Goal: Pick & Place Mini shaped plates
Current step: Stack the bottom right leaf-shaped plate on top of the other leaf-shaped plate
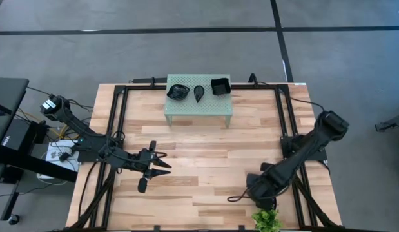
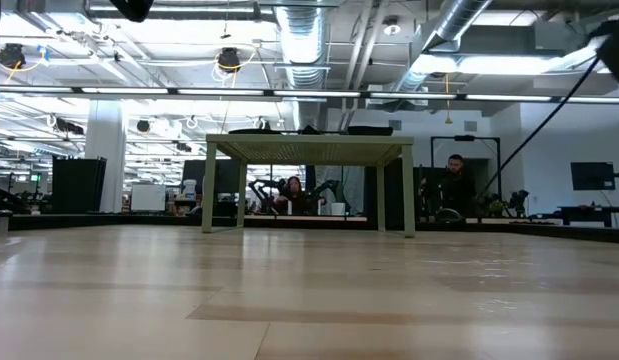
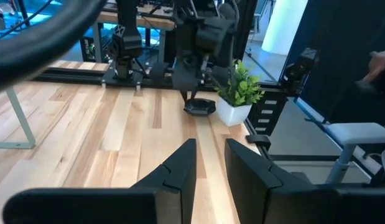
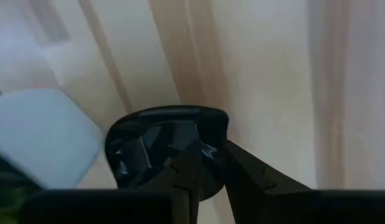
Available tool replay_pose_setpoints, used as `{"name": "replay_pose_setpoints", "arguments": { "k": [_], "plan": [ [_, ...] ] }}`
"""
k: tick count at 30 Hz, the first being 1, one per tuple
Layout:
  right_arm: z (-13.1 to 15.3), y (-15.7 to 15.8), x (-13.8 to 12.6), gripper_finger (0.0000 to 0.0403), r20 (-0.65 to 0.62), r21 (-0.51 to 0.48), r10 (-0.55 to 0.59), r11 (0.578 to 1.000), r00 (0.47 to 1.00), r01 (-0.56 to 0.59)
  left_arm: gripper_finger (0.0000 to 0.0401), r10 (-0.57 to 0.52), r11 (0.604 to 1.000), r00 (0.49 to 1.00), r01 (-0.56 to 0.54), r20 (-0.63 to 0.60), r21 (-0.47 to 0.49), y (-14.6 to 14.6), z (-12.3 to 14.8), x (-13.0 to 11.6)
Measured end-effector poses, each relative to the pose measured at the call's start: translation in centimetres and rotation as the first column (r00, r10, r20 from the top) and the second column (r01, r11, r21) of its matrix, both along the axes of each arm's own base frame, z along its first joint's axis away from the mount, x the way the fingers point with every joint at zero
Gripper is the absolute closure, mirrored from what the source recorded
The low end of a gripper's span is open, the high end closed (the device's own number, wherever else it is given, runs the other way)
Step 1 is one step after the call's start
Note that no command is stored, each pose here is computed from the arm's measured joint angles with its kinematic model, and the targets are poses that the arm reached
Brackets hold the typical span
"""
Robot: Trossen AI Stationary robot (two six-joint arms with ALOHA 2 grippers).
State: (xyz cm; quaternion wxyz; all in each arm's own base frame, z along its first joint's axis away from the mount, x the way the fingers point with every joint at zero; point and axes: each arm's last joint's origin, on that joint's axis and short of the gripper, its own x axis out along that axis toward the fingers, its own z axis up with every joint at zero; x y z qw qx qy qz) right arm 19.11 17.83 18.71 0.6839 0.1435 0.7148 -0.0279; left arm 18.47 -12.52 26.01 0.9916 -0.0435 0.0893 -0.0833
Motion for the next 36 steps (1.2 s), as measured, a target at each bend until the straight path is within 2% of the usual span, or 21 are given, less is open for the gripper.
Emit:
{"name": "replay_pose_setpoints", "arguments": {
  "k": [6,15,27,33,36],
  "plan": [
    [-2.5,0.3,0.7,0.0345,-0.079,-0.042,0.085,0.995,0.993,-0.089,0.0316,0.0,1.0,1.0,0.0,0.001,-0.001,0.0,-0.2,0.0],
    [-4.6,0.5,1.6,0.0346,-0.119,-0.029,0.177,0.983,0.977,-0.182,0.0316,0.0,1.0,1.0,0.0,0.006,-0.005,0.0,-0.1,0.0],
    [-3.2,-1.3,2.5,0.0347,-0.058,-0.029,0.18,0.983,0.982,-0.182,0.0316,0.0,1.0,1.0,0.0,0.012,-0.01,0.0,0.0,0.0],
    [-2.3,-2.8,2.8,0.0347,0.004,-0.158,0.149,0.977,0.989,-0.146,0.0316,0.0,1.0,1.0,0.0,0.013,-0.01,0.0,0.0,0.0],
    [-2.3,-3.4,3.2,0.0347,0.006,-0.174,0.138,0.975,0.99,-0.135,0.0316,0.0,1.0,1.0,0.0,0.013,-0.01,0.0,0.0,0.0]
  ]
}}
